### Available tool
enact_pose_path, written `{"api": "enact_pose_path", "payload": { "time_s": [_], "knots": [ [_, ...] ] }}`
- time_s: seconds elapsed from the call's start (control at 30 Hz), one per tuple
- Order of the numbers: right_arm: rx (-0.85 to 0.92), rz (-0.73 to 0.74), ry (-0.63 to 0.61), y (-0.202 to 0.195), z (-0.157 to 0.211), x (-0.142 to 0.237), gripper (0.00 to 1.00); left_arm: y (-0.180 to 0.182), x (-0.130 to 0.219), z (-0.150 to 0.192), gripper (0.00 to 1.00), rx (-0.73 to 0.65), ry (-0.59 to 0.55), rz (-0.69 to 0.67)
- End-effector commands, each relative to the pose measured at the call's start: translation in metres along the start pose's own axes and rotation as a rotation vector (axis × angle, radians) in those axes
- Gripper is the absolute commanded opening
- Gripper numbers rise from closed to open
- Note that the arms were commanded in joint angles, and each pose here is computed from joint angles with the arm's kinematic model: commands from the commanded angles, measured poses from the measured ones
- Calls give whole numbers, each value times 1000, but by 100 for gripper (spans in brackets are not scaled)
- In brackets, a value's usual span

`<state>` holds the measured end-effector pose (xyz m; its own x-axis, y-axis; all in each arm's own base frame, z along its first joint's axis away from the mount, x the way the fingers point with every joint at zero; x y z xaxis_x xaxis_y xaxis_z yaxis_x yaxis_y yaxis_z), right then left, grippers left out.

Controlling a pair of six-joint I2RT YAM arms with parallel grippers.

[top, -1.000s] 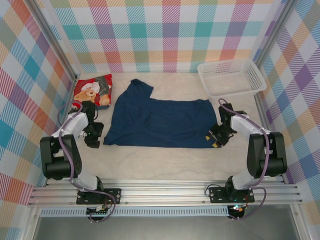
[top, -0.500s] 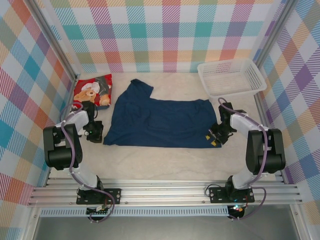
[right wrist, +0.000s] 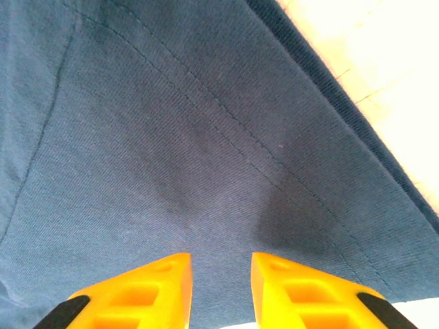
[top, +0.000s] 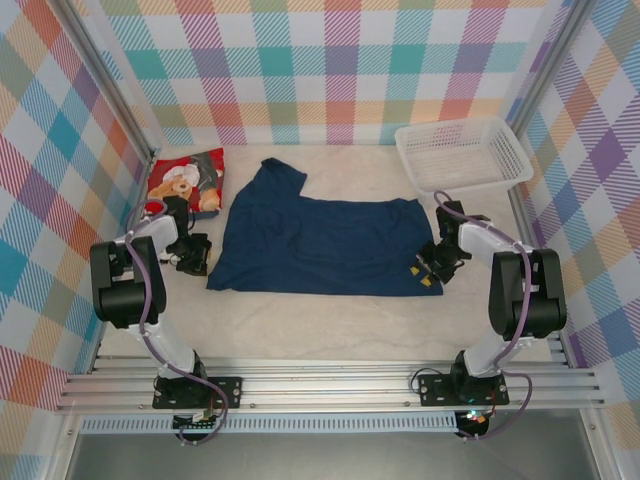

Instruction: Fold and stack the t-shirts

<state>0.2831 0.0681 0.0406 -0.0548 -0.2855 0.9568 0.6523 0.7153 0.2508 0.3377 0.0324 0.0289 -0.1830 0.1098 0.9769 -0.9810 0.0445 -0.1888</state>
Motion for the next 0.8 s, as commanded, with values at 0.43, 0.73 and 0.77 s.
{"api": "enact_pose_path", "payload": {
  "time_s": [0.43, 0.73, 0.77],
  "knots": [
    [11, 14, 0, 1, -5, -3, 29, 39, 22, 26, 44, -37, 49, -107],
    [14, 26, 12, -2, -4, -9, 29, 59, -17, 24, 46, -36, 45, -182],
    [14, 32, 15, -3, -5, -10, 29, 58, -18, 23, 44, -43, 36, -187]
  ]
}}
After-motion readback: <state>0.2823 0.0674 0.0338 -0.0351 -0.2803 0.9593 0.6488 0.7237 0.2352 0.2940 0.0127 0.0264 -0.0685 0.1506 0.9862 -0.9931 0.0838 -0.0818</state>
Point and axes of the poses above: each hand's point on the last joint's axis, 136 mm out from that joint toward the fingers, its own x axis back along the fingers, its own y axis along the line the jaws close on, z = x × y, the point moved 1 cm from there along x, back along the fingers, and after that the axes turned 2 degrees about x, right-handed, at the moved point
